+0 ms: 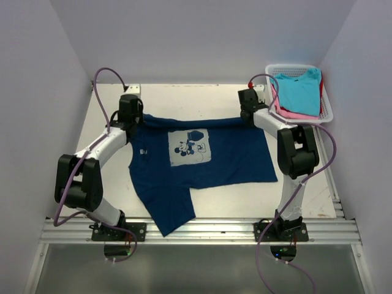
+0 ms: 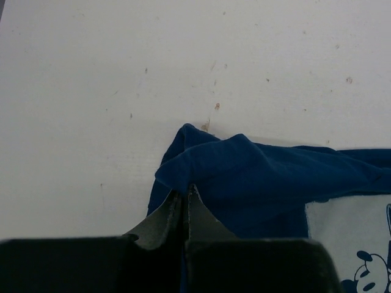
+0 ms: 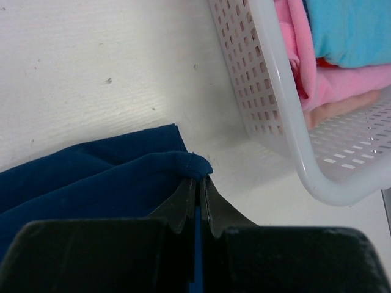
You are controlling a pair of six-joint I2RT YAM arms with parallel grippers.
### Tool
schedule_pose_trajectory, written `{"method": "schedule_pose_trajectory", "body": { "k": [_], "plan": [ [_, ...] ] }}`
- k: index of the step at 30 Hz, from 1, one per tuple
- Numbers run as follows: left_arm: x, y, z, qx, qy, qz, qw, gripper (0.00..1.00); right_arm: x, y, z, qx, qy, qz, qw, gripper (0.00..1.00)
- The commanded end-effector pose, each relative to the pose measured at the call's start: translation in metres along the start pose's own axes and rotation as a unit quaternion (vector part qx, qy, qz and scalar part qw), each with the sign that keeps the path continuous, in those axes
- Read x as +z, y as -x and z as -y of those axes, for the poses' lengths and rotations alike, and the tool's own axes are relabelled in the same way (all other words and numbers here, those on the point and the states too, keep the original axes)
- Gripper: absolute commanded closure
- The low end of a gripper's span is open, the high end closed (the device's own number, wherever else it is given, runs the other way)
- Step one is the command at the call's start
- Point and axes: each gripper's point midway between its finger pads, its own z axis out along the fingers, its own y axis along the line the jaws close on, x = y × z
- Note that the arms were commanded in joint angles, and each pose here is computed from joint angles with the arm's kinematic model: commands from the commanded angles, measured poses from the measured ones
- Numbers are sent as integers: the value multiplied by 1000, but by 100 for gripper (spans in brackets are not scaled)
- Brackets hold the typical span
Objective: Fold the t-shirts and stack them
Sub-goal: Fold the tshirt
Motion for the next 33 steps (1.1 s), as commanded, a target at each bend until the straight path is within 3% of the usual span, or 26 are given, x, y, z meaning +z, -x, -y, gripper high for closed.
{"method": "schedule_pose_trajectory", "body": {
  "k": [1, 14, 23, 33],
  "plan": [
    [-19, 7, 0, -16, 12, 14, 1000, 100, -16, 24, 10, 29, 15, 30, 999, 100],
    [-52, -9, -10, -14, 35, -10, 999, 100, -33, -12, 0, 12, 78, -38, 996, 100],
    [-62, -30, -10, -16, 33, -38, 999, 100, -36, -28, 16, -12, 48, -61, 997, 100],
    [-73, -33, -1, -21, 22, -40, 999, 100, -42, -21, 38, -10, 5, -41, 999, 100]
  ]
}}
